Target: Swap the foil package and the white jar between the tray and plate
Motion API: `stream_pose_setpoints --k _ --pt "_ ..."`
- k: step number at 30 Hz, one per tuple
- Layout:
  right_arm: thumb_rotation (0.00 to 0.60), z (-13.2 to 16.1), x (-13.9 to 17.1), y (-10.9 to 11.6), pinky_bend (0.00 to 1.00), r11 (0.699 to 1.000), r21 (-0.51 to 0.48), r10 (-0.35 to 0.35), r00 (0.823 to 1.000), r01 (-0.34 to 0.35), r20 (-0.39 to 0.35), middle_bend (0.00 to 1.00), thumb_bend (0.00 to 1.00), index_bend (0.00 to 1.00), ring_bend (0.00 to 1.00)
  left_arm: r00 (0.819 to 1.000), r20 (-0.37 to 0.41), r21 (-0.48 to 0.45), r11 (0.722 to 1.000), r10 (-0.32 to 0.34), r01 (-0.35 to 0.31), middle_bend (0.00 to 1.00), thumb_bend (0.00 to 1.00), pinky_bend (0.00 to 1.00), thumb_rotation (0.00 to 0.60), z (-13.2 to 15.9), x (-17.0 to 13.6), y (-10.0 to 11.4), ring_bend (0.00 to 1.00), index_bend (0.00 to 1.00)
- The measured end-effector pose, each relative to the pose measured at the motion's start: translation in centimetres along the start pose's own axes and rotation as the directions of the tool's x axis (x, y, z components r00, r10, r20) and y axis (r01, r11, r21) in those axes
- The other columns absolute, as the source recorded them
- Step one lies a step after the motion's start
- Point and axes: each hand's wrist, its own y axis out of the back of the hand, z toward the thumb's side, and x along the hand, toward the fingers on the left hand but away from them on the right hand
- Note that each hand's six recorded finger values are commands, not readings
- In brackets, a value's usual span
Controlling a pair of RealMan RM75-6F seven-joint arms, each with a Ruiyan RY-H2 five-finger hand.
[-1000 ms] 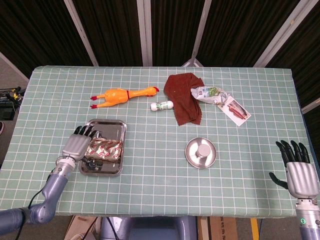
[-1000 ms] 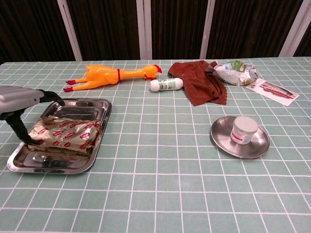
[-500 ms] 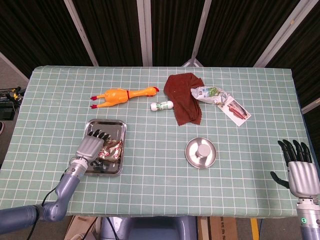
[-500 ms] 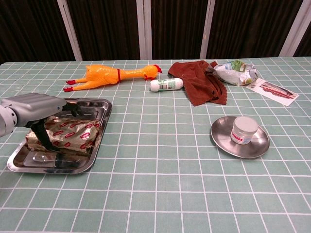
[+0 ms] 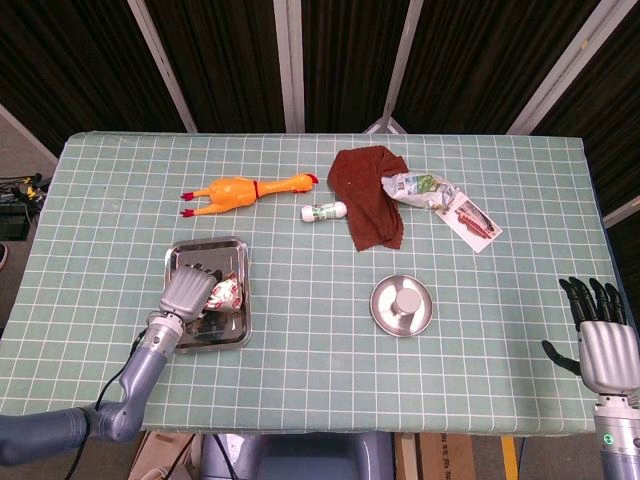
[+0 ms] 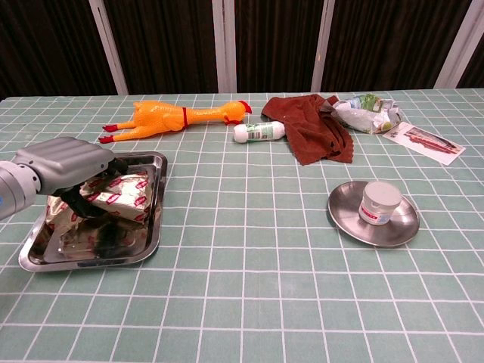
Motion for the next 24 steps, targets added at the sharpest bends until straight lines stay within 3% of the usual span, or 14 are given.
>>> stream_pose_setpoints --k 6,12,20,24 --pt "0.600 -0.1 -0.1 -0.1 0.00 1.000 0.003 -0.001 1.000 0.001 0.006 0.13 0.20 0.14 0.00 1.000 0.015 -0.053 0.998 0.024 -0.023 0.50 0.49 0.50 0.600 0.2 0.0 0.7 0.36 0.36" --pt "0.600 -0.3 -0.2 -0.4 0.00 1.000 0.013 0.006 1.000 -0.006 0.016 0.13 0.20 0.14 0.00 0.987 0.084 -0.124 0.984 0.135 -0.124 0.50 0.49 0.51 0.600 1.5 0.3 3.6 0.36 0.36" --pt "0.600 -1.5 -0.5 -0.8 0.00 0.999 0.046 0.008 0.998 -0.011 0.061 0.13 0.20 0.14 0.00 0.957 0.162 -0.200 0.958 0.240 -0.206 0.50 0.49 0.52 0.600 5.9 3.6 8.9 0.36 0.37" --pt "0.600 -1.9 -0.7 -0.6 0.00 0.998 0.057 -0.008 0.997 0.004 0.075 0.13 0.20 0.14 0.00 0.949 0.180 -0.188 0.956 0.260 -0.226 0.50 0.48 0.52 0.600 8.2 5.5 9.7 0.36 0.37"
